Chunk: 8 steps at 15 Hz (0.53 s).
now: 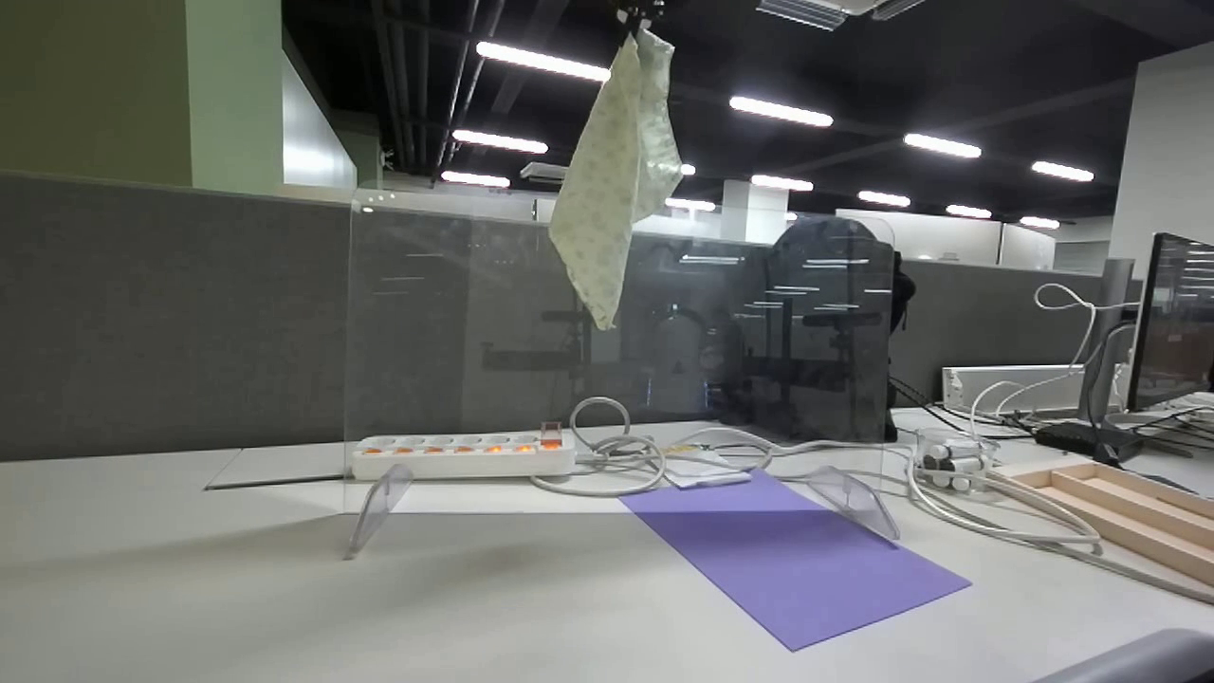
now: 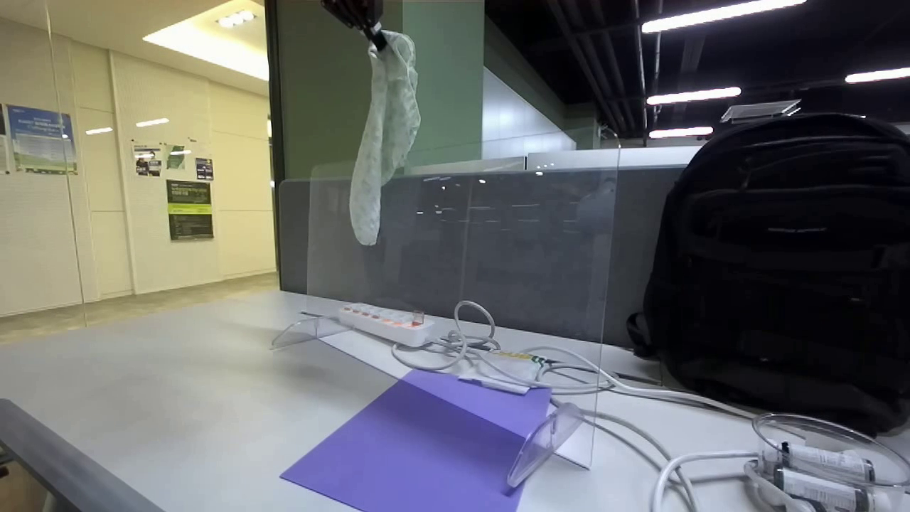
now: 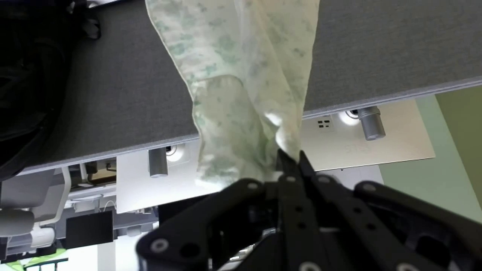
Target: Hang the white cloth on the glass panel
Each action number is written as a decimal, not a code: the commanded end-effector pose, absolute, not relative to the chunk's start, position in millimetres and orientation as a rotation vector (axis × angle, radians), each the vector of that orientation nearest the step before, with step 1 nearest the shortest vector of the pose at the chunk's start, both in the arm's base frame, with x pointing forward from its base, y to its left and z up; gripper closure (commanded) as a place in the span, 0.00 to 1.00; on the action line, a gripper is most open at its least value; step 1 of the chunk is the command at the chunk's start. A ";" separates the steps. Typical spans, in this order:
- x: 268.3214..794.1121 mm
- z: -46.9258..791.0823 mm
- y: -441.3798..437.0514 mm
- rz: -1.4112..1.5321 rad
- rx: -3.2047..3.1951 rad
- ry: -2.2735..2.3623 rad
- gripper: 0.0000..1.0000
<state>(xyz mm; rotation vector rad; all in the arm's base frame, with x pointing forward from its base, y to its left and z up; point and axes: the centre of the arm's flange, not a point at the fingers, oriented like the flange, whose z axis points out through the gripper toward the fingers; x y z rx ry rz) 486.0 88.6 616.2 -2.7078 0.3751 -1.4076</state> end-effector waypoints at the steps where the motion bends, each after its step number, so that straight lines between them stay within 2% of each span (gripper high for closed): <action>1: 500.5 596.0 75.3 -1.366 -2.697 0.420 1.00; 8: 524.3 579.9 55.8 -1.384 -2.645 0.472 1.00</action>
